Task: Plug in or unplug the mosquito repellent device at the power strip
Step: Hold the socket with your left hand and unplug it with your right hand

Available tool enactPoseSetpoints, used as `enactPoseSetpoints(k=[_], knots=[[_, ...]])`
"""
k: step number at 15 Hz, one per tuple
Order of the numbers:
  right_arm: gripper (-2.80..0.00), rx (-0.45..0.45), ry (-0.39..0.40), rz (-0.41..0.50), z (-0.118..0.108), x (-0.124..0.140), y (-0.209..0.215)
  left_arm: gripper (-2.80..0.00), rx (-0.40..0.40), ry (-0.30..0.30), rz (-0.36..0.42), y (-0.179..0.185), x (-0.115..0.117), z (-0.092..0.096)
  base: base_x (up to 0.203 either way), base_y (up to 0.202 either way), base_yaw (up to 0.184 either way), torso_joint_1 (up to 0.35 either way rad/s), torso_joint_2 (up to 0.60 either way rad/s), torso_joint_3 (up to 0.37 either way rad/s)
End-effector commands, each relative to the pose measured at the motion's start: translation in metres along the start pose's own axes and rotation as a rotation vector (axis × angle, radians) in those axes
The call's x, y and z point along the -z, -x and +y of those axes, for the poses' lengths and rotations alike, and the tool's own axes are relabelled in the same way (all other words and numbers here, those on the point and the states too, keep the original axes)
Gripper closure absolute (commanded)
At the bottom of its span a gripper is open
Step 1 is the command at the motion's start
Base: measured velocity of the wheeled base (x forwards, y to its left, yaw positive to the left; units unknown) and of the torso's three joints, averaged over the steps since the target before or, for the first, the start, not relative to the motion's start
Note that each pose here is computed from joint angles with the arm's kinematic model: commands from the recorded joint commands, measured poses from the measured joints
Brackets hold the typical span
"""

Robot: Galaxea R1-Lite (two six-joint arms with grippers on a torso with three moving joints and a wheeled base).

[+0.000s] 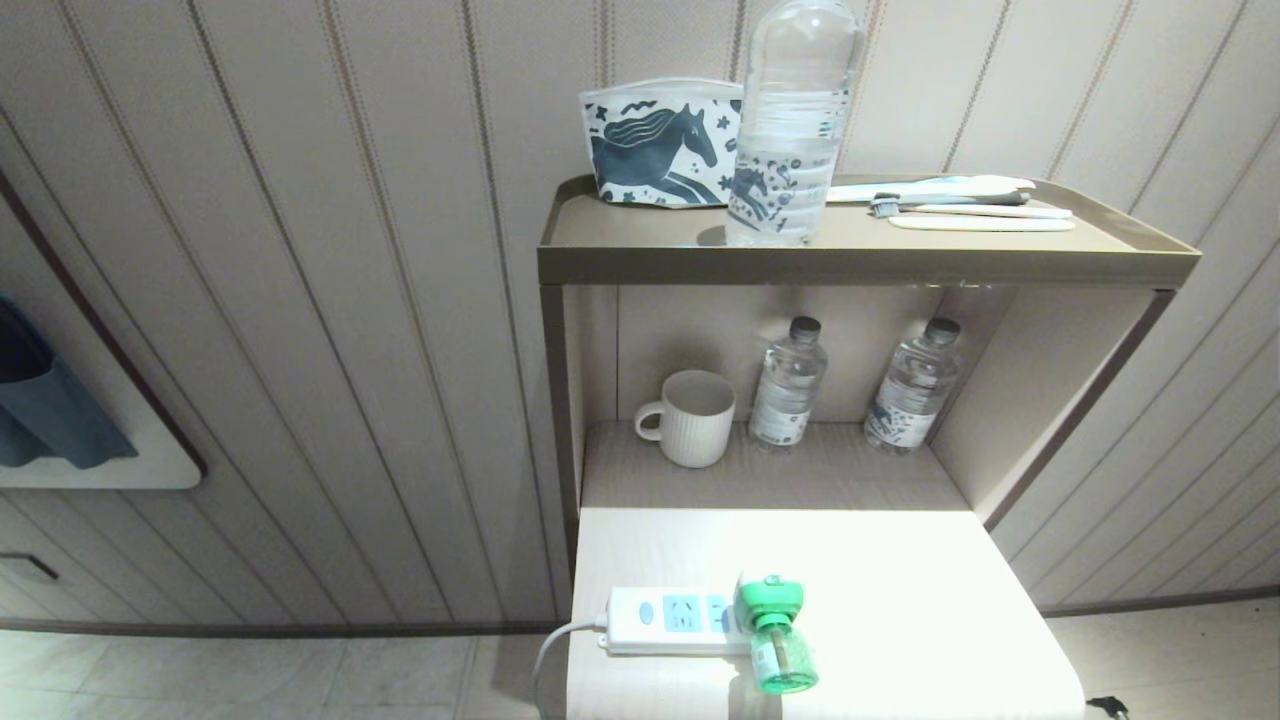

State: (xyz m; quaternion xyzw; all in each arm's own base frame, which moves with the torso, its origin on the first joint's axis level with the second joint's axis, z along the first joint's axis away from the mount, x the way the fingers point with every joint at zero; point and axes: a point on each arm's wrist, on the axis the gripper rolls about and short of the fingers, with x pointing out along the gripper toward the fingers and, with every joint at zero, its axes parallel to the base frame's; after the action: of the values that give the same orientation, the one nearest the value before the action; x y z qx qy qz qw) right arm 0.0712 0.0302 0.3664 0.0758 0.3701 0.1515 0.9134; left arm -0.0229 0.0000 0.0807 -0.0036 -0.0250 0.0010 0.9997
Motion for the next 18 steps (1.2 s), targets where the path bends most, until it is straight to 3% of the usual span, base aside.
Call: enactPoseSetpoints(k=[1,4,11,12,15,18], knots=[[0.0,0.003,0.04,0.228,0.015,-0.014,-0.046,0.0,-0.001,0.0,-0.001,0.0,0.0,0.0,0.0,0.0,0.0,0.0,0.0,0.0],[0.0,0.015,0.068,0.385,0.041,-0.016,-0.081,0.0,-0.001,0.0,-0.001,0.0,0.0,0.0,0.0,0.0,0.0,0.0,0.0,0.0],[0.0,0.18,0.136,0.516,0.109,-0.002,-0.159,0.0,0.001,0.0,0.002,0.0,0.0,0.0,0.0,0.0,0.0,0.0,0.0,0.0],[-2.8,0.216,0.156,0.521,0.113,0.002,-0.167,0.0,0.0,0.0,0.002,0.0,0.0,0.0,0.0,0.0,0.0,0.0,0.0,0.0],[-2.8,0.273,0.173,0.49,0.121,-0.002,-0.185,0.0,-0.001,0.0,0.001,0.0,0.0,0.0,0.0,0.0,0.0,0.0,0.0,0.0],[-2.8,0.295,0.152,0.52,0.129,0.0,-0.208,0.0,0.001,0.0,0.002,0.0,0.0,0.0,0.0,0.0,0.0,0.0,0.0,0.0]])
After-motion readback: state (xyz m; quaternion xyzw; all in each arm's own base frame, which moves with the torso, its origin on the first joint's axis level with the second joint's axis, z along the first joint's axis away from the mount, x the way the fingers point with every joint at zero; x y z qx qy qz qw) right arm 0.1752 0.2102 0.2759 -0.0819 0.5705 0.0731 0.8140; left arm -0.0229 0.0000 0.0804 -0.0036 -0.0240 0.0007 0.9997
